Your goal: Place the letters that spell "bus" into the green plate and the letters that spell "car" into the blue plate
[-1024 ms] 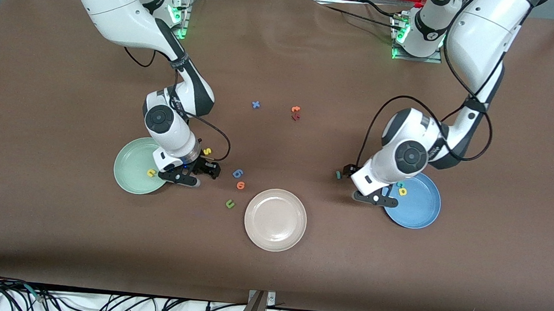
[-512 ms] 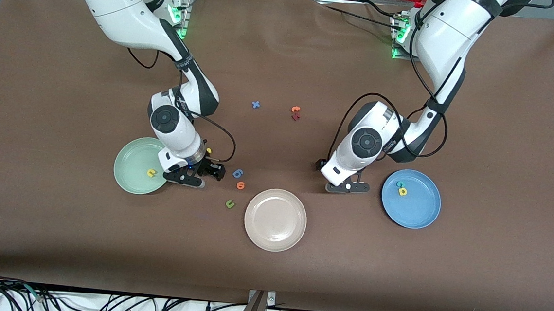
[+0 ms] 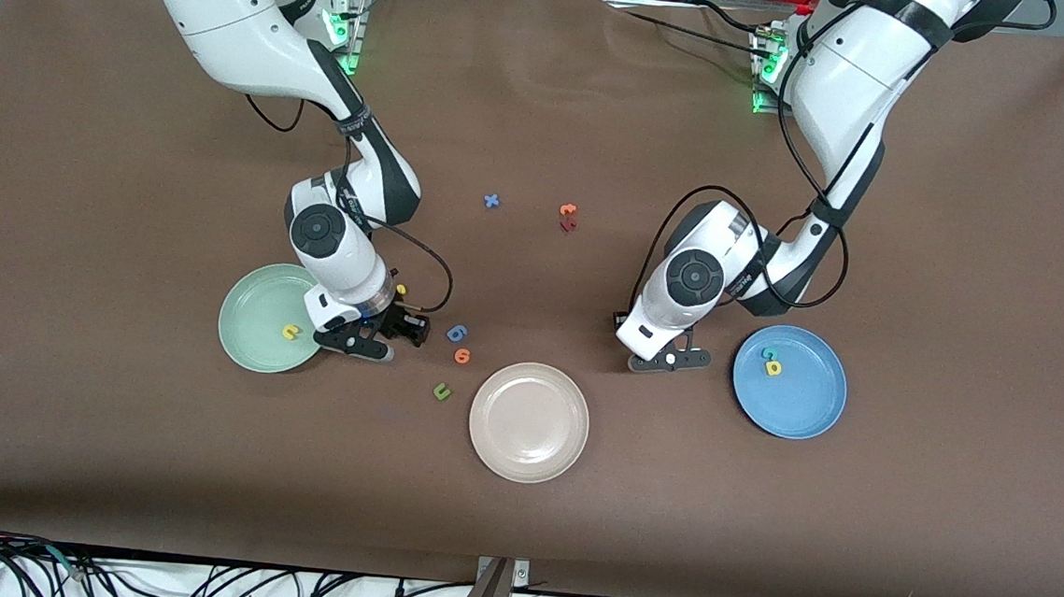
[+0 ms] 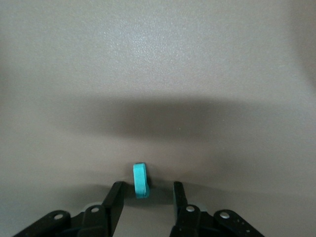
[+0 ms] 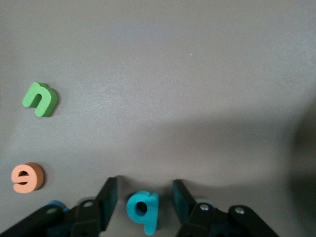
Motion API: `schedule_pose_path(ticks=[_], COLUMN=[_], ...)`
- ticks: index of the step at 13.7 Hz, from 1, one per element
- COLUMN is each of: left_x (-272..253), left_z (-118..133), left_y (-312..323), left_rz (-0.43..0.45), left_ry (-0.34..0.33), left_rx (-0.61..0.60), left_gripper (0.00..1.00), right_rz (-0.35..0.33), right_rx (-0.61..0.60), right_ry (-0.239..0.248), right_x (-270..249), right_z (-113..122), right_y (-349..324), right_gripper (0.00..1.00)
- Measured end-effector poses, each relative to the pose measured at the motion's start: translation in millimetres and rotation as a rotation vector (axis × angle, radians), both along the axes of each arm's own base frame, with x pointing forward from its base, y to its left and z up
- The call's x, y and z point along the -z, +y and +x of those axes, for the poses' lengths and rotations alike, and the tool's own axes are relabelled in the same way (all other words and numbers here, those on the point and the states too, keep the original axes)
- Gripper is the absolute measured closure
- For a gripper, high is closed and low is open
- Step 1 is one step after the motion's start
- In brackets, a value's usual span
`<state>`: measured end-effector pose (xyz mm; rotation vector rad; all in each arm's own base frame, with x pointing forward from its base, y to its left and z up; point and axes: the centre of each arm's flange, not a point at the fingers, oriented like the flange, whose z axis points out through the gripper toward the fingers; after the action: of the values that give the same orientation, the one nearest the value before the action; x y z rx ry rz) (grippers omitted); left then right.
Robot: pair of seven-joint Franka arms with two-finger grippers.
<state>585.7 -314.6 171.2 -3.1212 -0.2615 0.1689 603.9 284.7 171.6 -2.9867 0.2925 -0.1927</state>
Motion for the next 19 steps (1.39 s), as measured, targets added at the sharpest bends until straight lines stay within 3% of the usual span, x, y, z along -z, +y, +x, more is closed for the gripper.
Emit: schedule_pose_path(ticks=[4,5,7,11,15,19], left_x=[-2,-2,-3,-34,-76,-78], left_z=[1,1,5,21,42,57], left_y=[-2,-2,5,31,95,149], left_rz=[-0.006,-0.006,0.003,0.034,0.048,0.023], left_ry=[-0.007,-0.007,-0.002,0.014,0.054,0.069], left_rx=[-0.002,-0.003,-0.013,-0.005,0.113,0.234], left_gripper=[0.9,0.9,0.9,0.9,0.9,0.9], right_rz=[0.002,0.001,0.003,0.007,-0.019,-0.079], right_rx=[-0.005,-0.006,-0.01,-0.012,-0.028,-0.086], right_ry=[-0.002,-0.002,-0.005,-0.017,0.012,0.041], right_x=[2,2,1,-4,-16,-38], right_z=[0,0,0,4,16,37], right_y=[4,5,8,9,7,-16], right_gripper=[0.58,0.58,0.69,0.7,0.74,0.74])
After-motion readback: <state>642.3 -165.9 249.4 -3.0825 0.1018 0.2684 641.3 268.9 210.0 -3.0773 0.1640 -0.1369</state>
